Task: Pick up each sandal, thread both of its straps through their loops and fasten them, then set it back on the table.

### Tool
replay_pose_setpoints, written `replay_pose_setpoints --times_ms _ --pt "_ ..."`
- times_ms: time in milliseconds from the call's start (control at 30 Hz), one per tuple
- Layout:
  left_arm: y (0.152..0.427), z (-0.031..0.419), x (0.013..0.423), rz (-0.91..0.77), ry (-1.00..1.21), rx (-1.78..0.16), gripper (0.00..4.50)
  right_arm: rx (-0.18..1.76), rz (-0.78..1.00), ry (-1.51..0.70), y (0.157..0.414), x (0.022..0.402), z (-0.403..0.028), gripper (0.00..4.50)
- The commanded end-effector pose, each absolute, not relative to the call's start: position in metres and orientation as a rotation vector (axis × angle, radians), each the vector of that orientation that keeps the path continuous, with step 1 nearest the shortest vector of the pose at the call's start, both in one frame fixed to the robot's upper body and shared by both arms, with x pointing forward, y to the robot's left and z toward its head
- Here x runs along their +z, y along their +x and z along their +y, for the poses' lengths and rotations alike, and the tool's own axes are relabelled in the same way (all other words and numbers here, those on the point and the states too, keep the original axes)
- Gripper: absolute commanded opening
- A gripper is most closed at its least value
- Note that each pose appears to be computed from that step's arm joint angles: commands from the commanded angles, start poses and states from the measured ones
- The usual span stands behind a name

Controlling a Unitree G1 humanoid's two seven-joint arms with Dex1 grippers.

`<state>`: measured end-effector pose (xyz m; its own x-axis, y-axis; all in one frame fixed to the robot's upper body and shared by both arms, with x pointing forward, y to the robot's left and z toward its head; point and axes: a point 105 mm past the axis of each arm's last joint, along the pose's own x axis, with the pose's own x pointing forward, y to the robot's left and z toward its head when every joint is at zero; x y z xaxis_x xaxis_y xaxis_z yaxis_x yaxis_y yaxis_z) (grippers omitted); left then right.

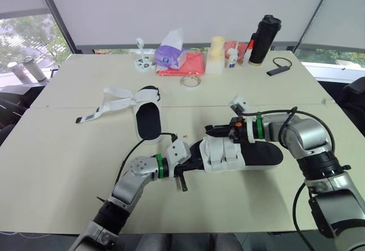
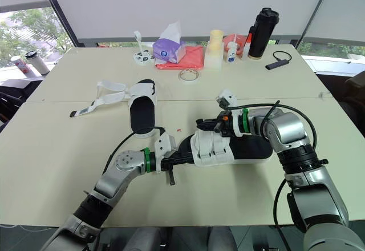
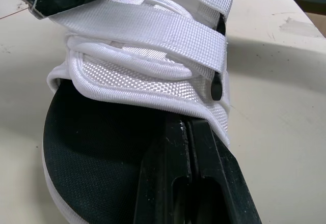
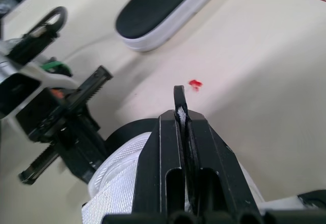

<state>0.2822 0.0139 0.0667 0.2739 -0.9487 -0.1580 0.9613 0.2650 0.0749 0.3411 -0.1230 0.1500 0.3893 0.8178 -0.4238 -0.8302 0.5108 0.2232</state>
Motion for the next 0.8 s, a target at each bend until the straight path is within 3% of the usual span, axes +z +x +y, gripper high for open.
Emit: replay_pose_setpoints --times_ms 33,333,800 --pt "0.267 0.017 0.031 0.241 0.156 -1.317 0.0 0.991 0.408 -0.004 0.339 0.184 -0.134 0.06" --pt "0.267 0.015 0.031 0.238 0.153 -1.324 0.0 1.007 0.375 0.039 0.327 0.196 -0.13 0.06" --pt "0.268 0.015 0.032 0.234 0.146 -1.308 0.0 0.927 0.472 0.021 0.338 0.16 -0.136 0.06"
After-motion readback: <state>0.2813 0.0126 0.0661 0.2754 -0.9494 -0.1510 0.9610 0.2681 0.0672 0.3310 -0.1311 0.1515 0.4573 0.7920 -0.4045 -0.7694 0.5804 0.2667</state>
